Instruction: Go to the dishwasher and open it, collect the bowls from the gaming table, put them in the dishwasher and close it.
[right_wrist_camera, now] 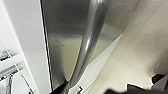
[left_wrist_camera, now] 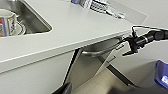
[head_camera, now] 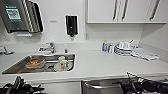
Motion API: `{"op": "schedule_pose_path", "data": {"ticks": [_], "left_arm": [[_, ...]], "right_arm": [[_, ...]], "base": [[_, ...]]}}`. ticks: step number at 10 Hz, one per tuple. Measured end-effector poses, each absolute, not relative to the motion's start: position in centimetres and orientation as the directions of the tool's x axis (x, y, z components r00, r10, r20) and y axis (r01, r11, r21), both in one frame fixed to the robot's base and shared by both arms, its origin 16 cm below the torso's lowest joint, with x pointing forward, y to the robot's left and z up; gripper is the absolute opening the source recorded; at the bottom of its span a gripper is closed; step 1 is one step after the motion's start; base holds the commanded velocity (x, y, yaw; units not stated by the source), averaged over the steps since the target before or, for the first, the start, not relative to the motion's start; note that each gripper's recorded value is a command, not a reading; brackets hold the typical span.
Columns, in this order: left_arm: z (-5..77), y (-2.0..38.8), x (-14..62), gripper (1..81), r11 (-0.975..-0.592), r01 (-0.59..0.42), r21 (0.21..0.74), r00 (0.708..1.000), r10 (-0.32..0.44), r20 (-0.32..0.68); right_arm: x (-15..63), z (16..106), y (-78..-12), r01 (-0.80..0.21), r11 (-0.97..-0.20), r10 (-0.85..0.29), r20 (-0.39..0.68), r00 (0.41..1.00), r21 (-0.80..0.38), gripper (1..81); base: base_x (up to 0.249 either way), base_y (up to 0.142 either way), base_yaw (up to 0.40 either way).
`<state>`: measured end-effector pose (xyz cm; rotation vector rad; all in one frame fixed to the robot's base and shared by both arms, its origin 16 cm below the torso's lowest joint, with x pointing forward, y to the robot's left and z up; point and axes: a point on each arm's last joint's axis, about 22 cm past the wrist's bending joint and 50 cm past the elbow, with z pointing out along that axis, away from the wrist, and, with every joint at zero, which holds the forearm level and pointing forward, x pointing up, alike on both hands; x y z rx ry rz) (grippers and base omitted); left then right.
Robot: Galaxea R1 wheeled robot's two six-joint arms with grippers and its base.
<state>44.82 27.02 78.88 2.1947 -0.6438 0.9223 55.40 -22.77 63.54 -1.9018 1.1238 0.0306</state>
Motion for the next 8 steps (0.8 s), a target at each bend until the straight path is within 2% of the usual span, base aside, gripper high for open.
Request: {"op": "schedule_pose_path", "data": {"ticks": [1, 3, 6, 8], "left_arm": [[78.9, 27.1, 44.9, 81.1, -0.661, -0.646, 0.382, 0.63, -0.179, 0.756], [78.8, 27.2, 45.1, 81.1, -0.663, -0.644, 0.381, 0.631, -0.179, 0.755], [78.7, 26.9, 45.2, 81.1, -0.657, -0.65, 0.382, 0.63, -0.183, 0.755], [78.7, 27.0, 45.2, 81.1, -0.658, -0.649, 0.381, 0.63, -0.184, 0.755]], "right_arm": [[56.1, 63.2, -23.5, -0.703, -0.201, -0.702, -0.4, 0.589, -0.683, 81.1], [56.3, 61.2, -25.0, -0.7, -0.289, -0.728, -0.324, 0.604, -0.653, 81.1], [57.4, 60.8, -25.7, -0.697, -0.354, -0.759, -0.243, 0.604, -0.624, 81.1], [58.3, 61.0, -25.9, -0.712, -0.356, -0.798, -0.2, 0.569, -0.606, 81.1]], "base": [[0.0, 0.0, 0.0], [0.0, 0.0, 0.0], [0.0, 0.0, 0.0], [0.0, 0.0, 0.0]]}}
